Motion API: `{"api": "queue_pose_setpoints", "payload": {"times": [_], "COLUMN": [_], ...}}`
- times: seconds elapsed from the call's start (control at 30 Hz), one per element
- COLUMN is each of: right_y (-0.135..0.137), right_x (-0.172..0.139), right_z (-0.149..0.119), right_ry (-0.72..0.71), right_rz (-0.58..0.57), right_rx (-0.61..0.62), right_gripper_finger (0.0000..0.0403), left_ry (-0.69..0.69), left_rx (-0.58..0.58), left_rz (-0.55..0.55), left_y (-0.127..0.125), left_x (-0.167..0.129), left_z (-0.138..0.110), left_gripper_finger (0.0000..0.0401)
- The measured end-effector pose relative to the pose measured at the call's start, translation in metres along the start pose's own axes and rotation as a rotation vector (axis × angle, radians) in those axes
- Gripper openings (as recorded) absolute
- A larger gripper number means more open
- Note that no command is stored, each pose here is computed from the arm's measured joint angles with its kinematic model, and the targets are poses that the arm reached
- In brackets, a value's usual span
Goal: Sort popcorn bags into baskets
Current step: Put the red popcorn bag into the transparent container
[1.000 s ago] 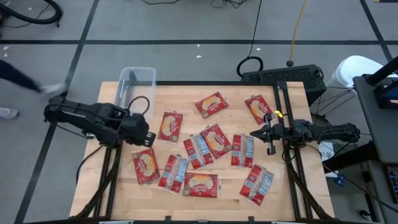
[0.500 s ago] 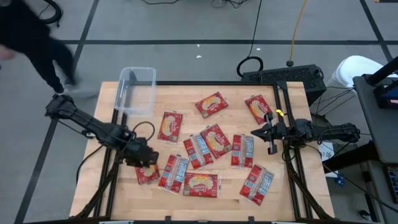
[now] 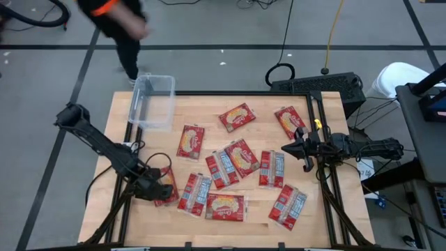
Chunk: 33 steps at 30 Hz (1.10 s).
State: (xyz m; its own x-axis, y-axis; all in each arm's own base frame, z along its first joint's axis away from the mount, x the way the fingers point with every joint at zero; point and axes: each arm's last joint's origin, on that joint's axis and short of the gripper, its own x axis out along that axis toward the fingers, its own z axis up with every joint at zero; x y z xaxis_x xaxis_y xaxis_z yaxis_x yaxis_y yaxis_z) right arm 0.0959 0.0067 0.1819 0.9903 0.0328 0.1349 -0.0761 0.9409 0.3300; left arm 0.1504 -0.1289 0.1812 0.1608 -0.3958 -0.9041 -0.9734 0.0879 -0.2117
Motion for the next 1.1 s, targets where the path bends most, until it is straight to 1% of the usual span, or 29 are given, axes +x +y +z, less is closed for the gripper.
{"api": "queue_pose_setpoints", "payload": {"times": [0.13, 0.27, 0.33, 0.5, 0.67, 0.73, 0.87, 0.93, 0.97, 1.03, 1.1], "right_y": [0.000, 0.000, 0.000, 0.000, 0.000, 0.000, 0.000, 0.000, 0.000, 0.000, 0.000], "right_x": [0.000, 0.000, 0.000, 0.000, 0.000, 0.000, 0.000, 0.000, 0.000, 0.000, 0.001], "right_z": [0.000, 0.000, 0.000, 0.000, 0.000, 0.000, 0.000, 0.000, 0.000, 0.000, 0.000], "right_ry": [-0.001, -0.002, -0.004, -0.003, -0.003, -0.003, -0.004, -0.004, -0.005, -0.006, -0.002], "right_rz": [-0.003, -0.003, -0.002, -0.003, -0.003, -0.003, -0.003, -0.003, -0.003, -0.002, -0.004], "right_rx": [0.025, 0.027, 0.039, 0.100, 0.124, 0.124, 0.127, 0.127, 0.128, 0.137, 0.168], "right_gripper_finger": [0.0000, 0.0000, 0.0000, 0.0000, 0.0000, 0.0000, 0.0000, 0.0000, 0.0000, 0.0000, 0.0000], "left_ry": [-0.013, 0.030, 0.037, 0.019, -0.003, -0.015, -0.038, -0.042, -0.042, -0.045, -0.053], "left_rx": [0.009, 0.038, 0.045, 0.048, 0.031, 0.044, 0.119, 0.169, 0.197, 0.254, 0.308], "left_rz": [0.027, -0.027, -0.034, 0.005, 0.032, 0.037, 0.060, 0.075, 0.081, 0.096, 0.112], "left_y": [0.005, 0.005, 0.005, 0.008, 0.009, 0.009, 0.009, 0.010, 0.010, 0.011, 0.012], "left_x": [0.012, 0.026, 0.031, 0.040, 0.047, 0.050, 0.055, 0.057, 0.058, 0.058, 0.058], "left_z": [0.003, 0.003, 0.003, 0.003, 0.003, 0.003, 0.004, 0.004, 0.005, 0.005, 0.006], "left_gripper_finger": [0.0290, 0.0278, 0.0275, 0.0274, 0.0274, 0.0273, 0.0272, 0.0259, 0.0247, 0.0212, 0.0162]}}
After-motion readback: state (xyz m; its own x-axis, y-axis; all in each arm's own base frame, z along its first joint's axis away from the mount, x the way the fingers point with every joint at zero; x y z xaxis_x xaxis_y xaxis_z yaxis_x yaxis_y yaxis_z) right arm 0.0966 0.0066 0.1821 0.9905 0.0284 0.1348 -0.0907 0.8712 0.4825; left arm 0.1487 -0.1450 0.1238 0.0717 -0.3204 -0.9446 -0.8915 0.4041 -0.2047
